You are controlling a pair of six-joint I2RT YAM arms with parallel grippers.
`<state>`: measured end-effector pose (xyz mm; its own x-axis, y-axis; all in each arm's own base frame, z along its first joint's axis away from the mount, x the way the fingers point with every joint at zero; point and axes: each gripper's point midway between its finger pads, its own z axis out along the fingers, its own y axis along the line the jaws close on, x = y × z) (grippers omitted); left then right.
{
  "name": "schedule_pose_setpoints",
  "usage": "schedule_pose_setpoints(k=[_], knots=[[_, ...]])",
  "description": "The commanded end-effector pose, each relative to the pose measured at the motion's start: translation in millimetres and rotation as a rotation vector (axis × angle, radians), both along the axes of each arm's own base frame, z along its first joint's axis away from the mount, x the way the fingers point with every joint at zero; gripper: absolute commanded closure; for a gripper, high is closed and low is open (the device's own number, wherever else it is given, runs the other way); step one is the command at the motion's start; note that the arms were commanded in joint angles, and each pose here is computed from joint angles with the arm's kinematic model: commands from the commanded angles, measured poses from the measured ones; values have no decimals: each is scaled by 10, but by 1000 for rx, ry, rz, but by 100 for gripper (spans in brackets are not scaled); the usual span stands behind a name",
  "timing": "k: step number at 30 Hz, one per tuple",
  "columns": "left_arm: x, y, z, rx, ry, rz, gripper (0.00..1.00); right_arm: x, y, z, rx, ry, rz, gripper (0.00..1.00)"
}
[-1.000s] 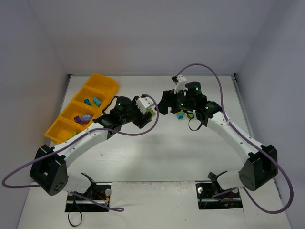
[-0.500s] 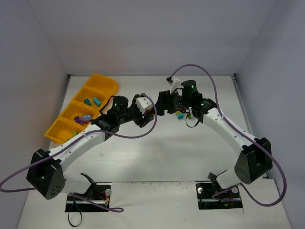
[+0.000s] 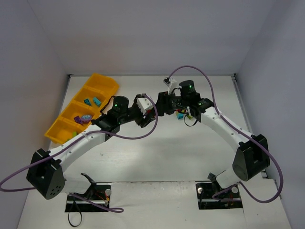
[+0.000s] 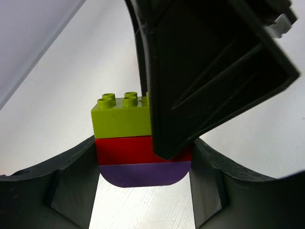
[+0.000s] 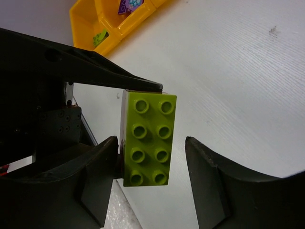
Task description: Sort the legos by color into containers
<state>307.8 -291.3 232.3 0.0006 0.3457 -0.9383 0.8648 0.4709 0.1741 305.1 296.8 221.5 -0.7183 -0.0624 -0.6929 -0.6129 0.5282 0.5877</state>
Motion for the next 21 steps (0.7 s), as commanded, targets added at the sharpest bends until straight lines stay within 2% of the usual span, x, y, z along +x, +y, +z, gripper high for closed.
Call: schedule_pose_setpoints(k=[1,4,7,12,14,16,18,19,20,21], knots=[[36,-120,438,-82,-134,-39,77,58,103,231,70,-53,38,46],[55,-120,443,-82,-141,-34,77,60,114,209,71,-46,43,48],[69,-129,443,-81,-146,-35,77,55,121,203,74,-41,47,57],[91,-159,422,-76,-143,-40,76,64,114,211,71,-48,42,83],[107,-148,410,-75,-141,-31,76,58,117,216,71,-51,44,100],[117,-147,406,-80,-137,-22,75,62,111,222,71,-55,43,100],[150,-126,409,-85,-132,4,70,67,106,218,67,-60,41,100],[158,-119,419,-98,-121,20,66,83,90,227,66,-65,33,100],[178,-103,417,-104,-113,38,55,103,64,236,65,-67,21,100],[225,-63,426,-109,-108,81,50,122,47,243,65,-72,14,100]])
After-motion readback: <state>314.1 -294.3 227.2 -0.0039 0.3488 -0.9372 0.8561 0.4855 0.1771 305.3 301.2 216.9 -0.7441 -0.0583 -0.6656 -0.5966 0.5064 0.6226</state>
